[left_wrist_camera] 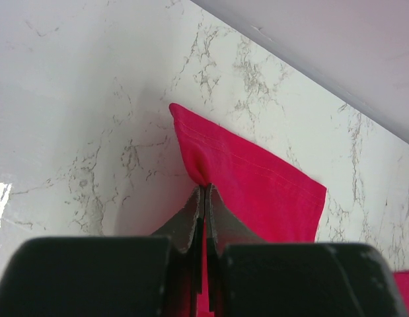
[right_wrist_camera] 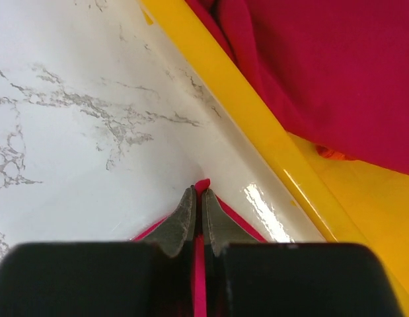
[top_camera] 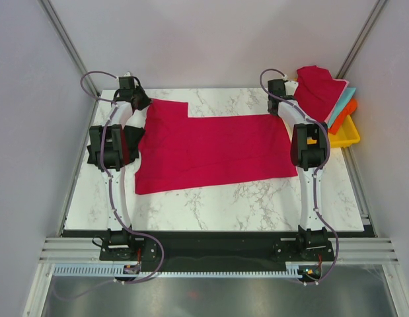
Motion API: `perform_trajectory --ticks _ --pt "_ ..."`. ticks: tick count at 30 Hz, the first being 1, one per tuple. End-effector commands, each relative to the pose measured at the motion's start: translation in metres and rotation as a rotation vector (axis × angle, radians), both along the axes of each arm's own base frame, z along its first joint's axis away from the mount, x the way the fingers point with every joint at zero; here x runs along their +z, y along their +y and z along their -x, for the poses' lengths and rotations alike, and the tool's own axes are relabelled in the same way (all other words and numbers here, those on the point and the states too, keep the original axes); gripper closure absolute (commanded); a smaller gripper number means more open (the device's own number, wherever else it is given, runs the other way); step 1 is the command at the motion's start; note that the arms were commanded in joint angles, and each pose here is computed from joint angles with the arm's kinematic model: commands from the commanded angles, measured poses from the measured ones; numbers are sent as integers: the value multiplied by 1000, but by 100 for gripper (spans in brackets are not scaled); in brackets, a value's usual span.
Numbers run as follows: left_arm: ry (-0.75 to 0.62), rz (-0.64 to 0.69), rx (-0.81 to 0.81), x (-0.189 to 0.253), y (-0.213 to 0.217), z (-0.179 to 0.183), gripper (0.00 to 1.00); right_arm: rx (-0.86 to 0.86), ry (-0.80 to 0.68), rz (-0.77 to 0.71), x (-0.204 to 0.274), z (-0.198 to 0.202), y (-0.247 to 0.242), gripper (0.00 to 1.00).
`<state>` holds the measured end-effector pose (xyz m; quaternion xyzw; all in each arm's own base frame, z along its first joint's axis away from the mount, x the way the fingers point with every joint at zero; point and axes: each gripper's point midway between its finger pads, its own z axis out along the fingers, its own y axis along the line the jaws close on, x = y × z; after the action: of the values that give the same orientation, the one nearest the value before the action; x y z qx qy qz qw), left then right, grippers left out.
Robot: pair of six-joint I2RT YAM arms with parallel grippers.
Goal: Fold and stack the t-shirts
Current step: Fold the tshirt
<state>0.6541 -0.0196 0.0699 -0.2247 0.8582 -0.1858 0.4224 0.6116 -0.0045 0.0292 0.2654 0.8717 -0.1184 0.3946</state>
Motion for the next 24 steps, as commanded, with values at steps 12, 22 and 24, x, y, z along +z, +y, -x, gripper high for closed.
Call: perform_trajectory --ticks 12,22,24 --pt "-251 10 -91 111 -16 1 98 -65 -61 10 50 12 -18 100" --pt "-290 -57 -174 137 -25 29 98 -64 -44 -46 49 31 -13 100" --pt "-302 -53 -188 145 -28 33 98 -62 -54 -58 54 33 -13 100"
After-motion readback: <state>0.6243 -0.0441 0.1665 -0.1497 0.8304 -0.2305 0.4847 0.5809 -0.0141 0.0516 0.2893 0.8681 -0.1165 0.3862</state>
